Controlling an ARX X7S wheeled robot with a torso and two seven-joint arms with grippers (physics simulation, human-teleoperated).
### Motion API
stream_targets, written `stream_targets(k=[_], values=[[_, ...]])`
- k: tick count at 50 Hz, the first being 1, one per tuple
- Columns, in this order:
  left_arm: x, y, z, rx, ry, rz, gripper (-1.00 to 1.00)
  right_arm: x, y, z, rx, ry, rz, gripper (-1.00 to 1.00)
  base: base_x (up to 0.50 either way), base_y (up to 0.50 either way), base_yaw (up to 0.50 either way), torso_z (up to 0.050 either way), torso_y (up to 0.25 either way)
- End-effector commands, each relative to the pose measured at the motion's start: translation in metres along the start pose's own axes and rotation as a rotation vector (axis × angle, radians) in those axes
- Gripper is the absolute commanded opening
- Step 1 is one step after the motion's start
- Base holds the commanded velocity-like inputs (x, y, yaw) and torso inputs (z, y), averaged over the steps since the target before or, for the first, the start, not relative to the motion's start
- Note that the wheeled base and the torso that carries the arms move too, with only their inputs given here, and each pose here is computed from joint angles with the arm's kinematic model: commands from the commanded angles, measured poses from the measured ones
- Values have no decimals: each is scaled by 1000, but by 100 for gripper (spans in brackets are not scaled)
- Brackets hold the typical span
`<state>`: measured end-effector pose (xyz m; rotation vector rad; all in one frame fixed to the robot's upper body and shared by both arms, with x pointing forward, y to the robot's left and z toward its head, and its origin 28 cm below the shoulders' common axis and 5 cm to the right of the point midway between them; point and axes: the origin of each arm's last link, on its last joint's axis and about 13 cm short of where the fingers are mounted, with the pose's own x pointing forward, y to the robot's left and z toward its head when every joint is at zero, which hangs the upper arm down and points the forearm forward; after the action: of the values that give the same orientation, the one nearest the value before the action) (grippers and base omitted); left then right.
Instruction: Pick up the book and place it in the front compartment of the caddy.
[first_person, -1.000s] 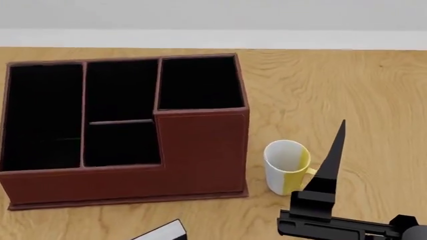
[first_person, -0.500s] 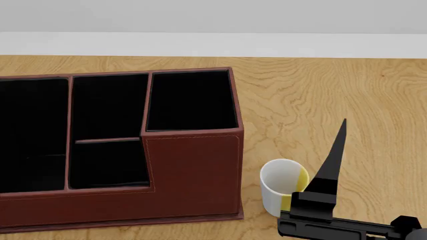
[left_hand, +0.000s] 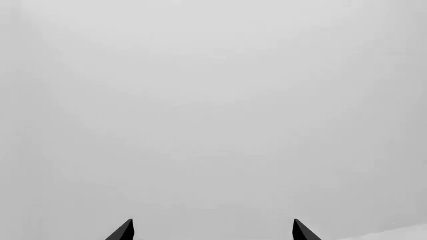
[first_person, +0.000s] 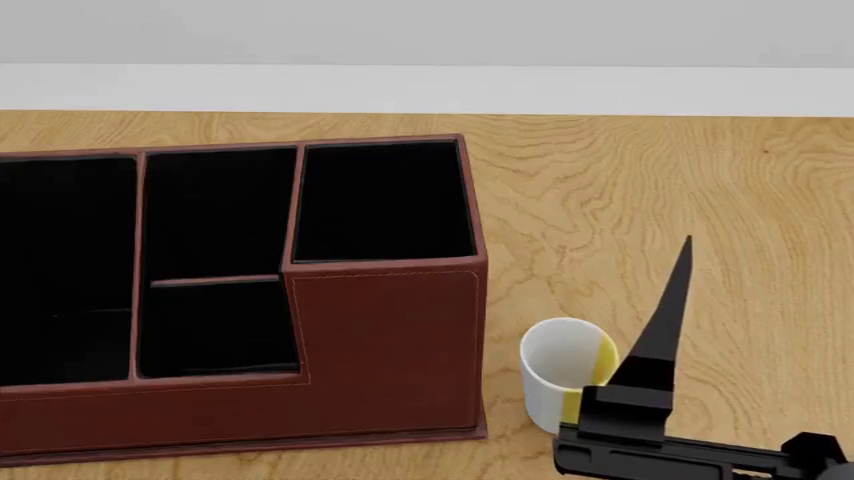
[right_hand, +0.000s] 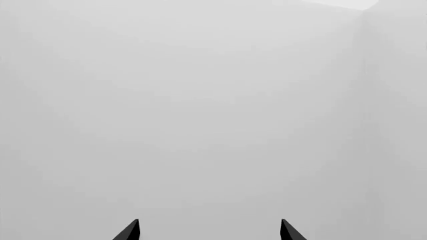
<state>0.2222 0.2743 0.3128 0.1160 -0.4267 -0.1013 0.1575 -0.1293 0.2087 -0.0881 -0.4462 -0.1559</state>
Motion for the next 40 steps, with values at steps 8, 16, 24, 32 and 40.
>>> stream_targets(k=[8,16,24,32,40], values=[[32,28,46,13,263,-590,100,-1,-3,1,8,-5,-7,100,0,0,0,0,0],[41,35,56,83,469,-773,100,-2,-4,1,6,-7,-8,100,0,0,0,0,0],[56,38,72,155,665,-901,100,-2,-4,1,2,-6,-14,100,0,0,0,0,0],[59,32,66,171,766,-1000,100,-1,-3,1,1,-5,-15,100,0,0,0,0,0],[58,20,48,117,818,-1077,100,-2,-5,2,-1,-9,-22,100,0,0,0,0,0]])
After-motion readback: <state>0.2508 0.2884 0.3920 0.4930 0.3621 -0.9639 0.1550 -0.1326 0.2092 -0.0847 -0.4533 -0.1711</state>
